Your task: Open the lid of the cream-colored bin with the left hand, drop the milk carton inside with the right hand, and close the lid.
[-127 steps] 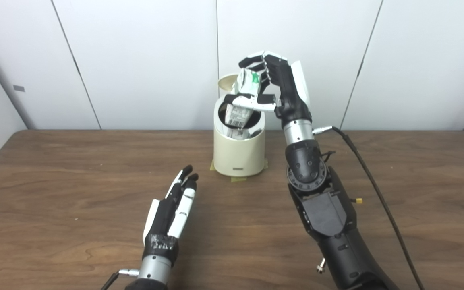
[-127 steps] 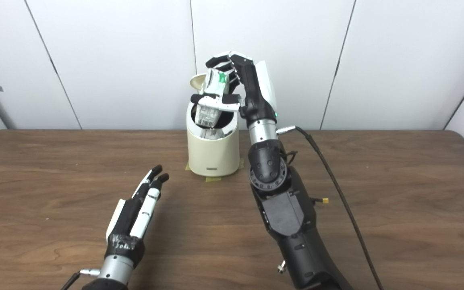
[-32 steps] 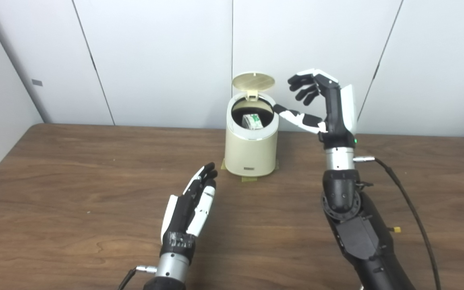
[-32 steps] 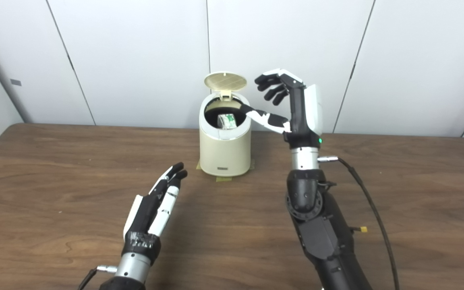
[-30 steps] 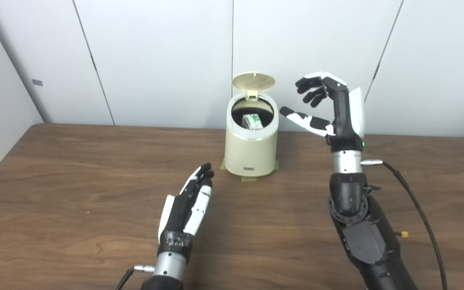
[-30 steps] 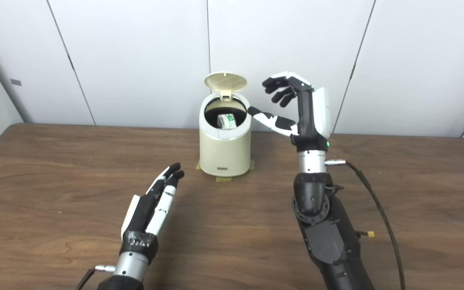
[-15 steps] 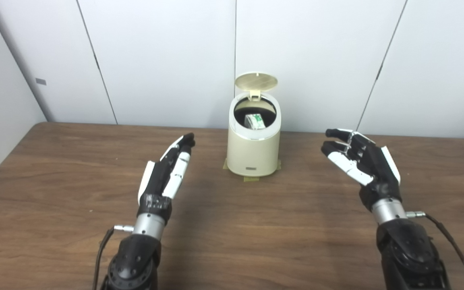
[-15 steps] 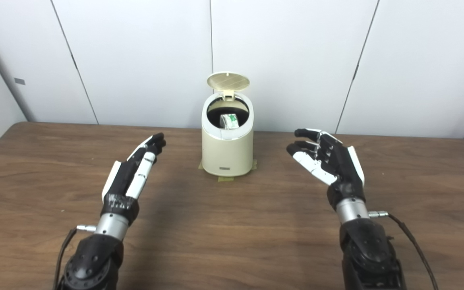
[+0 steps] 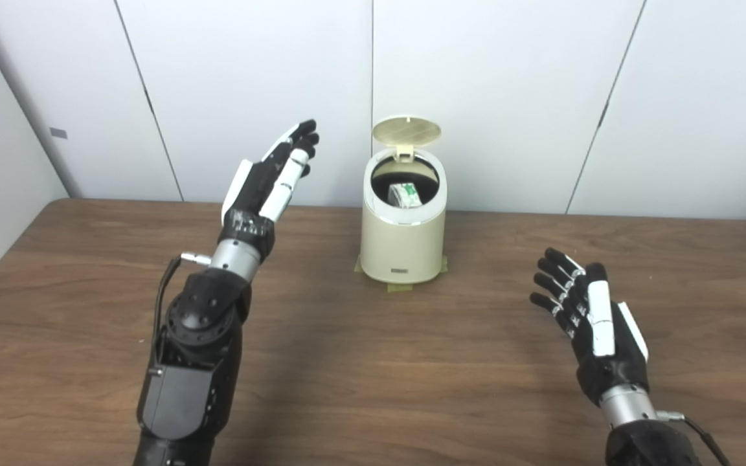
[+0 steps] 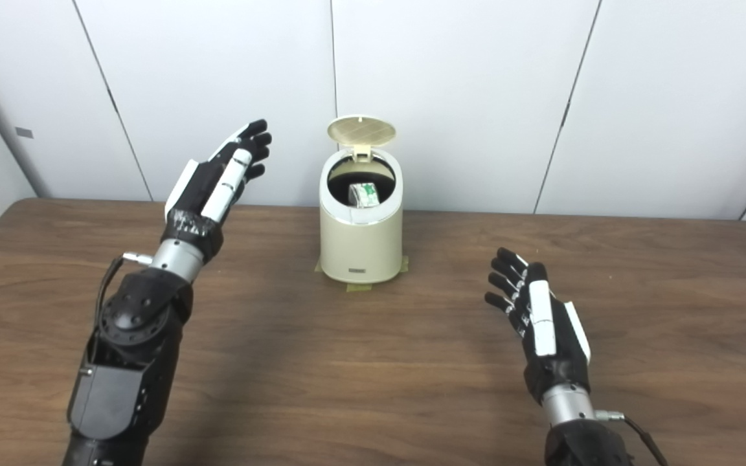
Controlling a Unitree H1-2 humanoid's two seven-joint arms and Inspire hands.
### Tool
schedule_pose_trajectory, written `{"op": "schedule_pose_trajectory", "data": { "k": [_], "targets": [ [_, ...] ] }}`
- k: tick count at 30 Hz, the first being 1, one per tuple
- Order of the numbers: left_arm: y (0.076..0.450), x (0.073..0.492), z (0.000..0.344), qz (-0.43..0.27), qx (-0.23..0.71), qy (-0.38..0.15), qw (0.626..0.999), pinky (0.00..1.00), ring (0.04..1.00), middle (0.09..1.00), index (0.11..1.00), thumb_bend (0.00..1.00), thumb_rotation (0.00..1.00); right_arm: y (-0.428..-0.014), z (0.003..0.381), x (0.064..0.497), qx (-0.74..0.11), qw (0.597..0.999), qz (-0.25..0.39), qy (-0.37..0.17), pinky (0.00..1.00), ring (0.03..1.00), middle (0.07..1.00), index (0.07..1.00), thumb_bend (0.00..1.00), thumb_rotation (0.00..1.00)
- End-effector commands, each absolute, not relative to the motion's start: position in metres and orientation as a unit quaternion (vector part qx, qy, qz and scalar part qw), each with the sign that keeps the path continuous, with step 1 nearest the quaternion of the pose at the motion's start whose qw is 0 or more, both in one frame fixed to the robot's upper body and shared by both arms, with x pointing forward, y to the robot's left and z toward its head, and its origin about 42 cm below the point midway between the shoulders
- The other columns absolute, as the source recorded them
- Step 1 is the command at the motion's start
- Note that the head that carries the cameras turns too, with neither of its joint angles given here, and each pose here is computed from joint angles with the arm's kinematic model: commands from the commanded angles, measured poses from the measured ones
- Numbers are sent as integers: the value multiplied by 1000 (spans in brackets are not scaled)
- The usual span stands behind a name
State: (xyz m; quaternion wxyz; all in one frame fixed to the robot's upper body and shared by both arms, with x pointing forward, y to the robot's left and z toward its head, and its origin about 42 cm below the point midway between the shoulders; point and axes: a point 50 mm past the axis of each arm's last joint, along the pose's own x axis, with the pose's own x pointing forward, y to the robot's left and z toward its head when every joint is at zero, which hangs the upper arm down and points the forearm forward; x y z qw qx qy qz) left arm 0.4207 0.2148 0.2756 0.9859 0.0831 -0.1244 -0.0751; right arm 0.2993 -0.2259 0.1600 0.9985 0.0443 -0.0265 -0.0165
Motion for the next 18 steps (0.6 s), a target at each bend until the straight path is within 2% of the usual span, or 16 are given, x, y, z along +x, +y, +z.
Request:
{"op": "schedule_pose_trajectory", "data": {
  "k": [1, 5, 12, 18],
  "targets": [
    [208, 435, 310, -90, 104, -162, 977, 956, 955, 937, 934, 419, 855, -223, 170, 302, 55, 996, -19, -71, 789, 854, 860, 860, 607, 1000],
    [201, 457, 325, -103, 135, -166, 971, 959, 958, 942, 945, 417, 849, -218, 165, 299, 72, 995, -15, -68, 798, 864, 867, 866, 608, 1000],
    [195, 487, 344, -114, 195, -169, 959, 968, 958, 945, 952, 422, 851, -212, 158, 294, 68, 995, -14, -65, 738, 845, 854, 854, 615, 1000],
    [186, 502, 356, -130, 231, -172, 949, 949, 958, 930, 921, 392, 907, -209, 155, 290, 83, 995, -17, -58, 730, 838, 855, 859, 604, 1000]
  ]
}}
